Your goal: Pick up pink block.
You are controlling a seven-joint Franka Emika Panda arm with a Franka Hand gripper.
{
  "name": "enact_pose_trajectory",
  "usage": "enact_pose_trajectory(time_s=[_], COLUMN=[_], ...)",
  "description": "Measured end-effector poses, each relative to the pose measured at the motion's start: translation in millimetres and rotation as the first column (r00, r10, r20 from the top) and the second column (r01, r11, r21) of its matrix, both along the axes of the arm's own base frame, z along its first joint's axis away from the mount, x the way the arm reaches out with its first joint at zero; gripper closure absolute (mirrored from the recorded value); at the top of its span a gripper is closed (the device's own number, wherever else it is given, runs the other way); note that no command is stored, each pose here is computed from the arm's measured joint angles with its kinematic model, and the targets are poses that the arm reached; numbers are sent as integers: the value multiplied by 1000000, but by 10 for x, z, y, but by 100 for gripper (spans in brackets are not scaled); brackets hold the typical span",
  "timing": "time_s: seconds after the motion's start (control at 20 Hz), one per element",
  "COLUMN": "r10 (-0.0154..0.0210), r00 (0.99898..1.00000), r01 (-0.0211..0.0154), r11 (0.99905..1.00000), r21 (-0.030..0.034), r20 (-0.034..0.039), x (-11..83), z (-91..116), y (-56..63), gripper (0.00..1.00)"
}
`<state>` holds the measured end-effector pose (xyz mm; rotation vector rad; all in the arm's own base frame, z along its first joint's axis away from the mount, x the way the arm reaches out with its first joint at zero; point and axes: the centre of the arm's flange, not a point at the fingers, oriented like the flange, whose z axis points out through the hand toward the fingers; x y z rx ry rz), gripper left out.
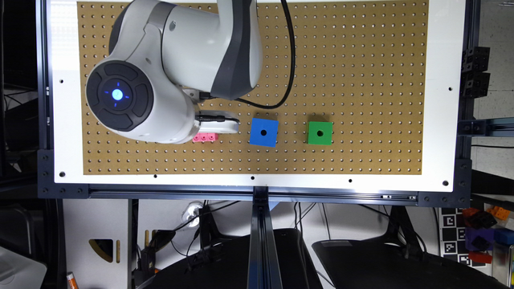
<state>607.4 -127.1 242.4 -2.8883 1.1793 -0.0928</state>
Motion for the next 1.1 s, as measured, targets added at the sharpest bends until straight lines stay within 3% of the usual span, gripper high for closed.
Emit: enact_pose_trajectory(time_s=[0.1, 0.25, 0.45, 0.6, 0.8, 0.9, 0.95, 1.1], r10=[232, -134, -592, -472, -516, -544, -633, -957], r00=[999959, 999888, 999906, 999750, 999645, 999494, 999465, 999553], r01=[-207, 219, 679, 667, 783, 908, 1025, 1317], r11=[999996, 999984, 999980, 999962, 999949, 999934, 999928, 999926], r21=[2771, 5618, 6344, 8687, 10031, 11436, 11951, 12053], r20=[-9039, -14991, -13699, -22356, -26630, -31794, -32686, -29896], x=[6, 39, 113, 102, 98, 89, 86, 85], z=[-96, -278, -339, -418, -482, -535, -582, -672], y=[1, -5, -21, -17, -15, -13, -12, -12], gripper=[0, 0, 0, 0, 0, 0, 0, 0])
